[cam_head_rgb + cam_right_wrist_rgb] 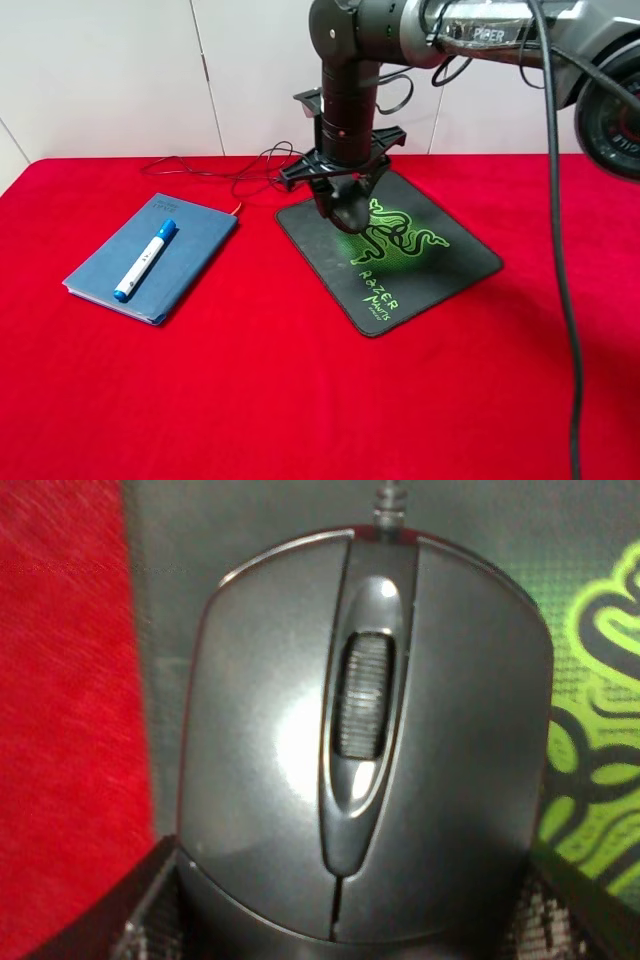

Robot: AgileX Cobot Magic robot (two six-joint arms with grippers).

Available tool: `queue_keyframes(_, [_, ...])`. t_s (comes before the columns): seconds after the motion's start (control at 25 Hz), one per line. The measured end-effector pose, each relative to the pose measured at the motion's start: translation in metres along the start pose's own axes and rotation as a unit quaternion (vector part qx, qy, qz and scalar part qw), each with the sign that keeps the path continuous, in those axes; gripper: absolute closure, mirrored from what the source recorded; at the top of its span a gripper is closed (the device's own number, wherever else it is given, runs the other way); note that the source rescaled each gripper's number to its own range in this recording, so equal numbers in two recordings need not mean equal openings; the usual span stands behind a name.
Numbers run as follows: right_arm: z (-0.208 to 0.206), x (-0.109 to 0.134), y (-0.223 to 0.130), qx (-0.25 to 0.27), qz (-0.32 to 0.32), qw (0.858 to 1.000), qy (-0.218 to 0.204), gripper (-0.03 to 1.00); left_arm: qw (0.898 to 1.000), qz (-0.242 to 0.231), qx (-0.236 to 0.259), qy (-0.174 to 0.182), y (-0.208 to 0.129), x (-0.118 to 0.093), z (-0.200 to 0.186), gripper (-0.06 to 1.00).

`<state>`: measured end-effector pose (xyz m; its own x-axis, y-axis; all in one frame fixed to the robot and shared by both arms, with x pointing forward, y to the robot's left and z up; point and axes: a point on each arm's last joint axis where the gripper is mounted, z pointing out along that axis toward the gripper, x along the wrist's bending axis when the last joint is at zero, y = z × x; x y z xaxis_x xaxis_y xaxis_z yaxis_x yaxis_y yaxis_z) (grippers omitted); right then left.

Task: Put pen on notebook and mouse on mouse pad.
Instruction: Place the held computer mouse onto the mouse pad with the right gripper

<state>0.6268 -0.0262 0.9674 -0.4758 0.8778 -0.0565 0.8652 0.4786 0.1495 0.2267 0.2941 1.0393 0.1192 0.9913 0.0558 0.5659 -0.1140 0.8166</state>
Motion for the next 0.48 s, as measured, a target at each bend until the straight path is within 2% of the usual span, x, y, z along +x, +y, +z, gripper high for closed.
queue_keyframes(0.48, [0.025,-0.024,-0.015,0.046,-0.027,0.997,-0.049,0.94,1.0,0.0,0.0,0.0,0.0,0.0,0.0,-0.05])
